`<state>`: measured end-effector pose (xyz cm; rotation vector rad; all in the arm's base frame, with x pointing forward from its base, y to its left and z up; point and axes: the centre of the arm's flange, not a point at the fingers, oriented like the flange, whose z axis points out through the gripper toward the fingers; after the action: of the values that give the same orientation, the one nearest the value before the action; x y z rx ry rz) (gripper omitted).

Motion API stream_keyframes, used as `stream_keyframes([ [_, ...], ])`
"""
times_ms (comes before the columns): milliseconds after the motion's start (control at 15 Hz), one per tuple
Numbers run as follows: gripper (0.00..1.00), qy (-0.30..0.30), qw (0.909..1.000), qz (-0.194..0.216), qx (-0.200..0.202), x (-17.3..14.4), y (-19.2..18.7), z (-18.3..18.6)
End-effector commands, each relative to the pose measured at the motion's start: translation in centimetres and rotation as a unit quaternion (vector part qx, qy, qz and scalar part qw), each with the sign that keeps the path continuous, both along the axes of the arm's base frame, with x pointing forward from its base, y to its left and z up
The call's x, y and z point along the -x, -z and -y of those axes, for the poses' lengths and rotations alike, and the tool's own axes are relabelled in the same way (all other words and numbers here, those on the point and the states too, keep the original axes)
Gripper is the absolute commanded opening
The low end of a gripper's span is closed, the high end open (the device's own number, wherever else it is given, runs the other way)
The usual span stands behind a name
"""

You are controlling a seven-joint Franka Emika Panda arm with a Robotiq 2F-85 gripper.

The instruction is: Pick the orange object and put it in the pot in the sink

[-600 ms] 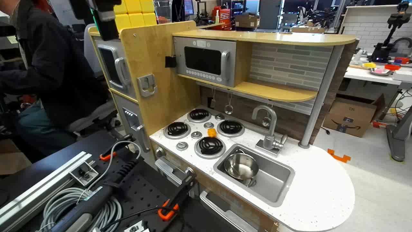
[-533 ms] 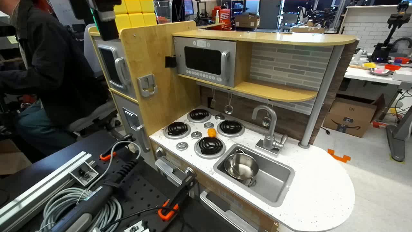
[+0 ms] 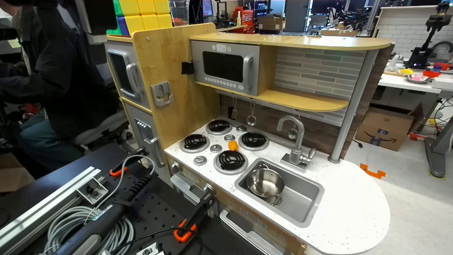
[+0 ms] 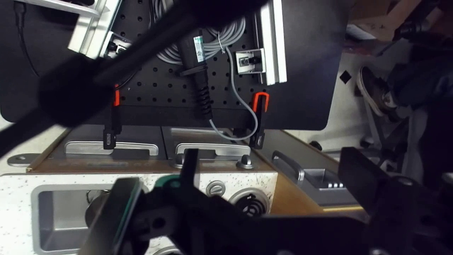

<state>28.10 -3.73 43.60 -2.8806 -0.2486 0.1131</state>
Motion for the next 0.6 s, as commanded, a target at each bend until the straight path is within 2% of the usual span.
stream_keyframes([
  [0, 1.0, -0.096, 0.9952, -0.019, 0.011, 0.1, 0.4, -0.8],
  [133, 1.0, -0.145, 0.9891, -0.021, 0.015, 1.1, 0.6, -2.1],
  [200, 1.0, -0.097, 0.9952, -0.013, 0.008, 0.4, 0.8, -1.2],
  [467, 1.0, -0.129, 0.9915, -0.017, 0.008, 0.6, 1.1, -2.2],
  [533, 1.0, -0.119, 0.9925, 0.026, -0.011, -0.3, 1.5, -2.2],
])
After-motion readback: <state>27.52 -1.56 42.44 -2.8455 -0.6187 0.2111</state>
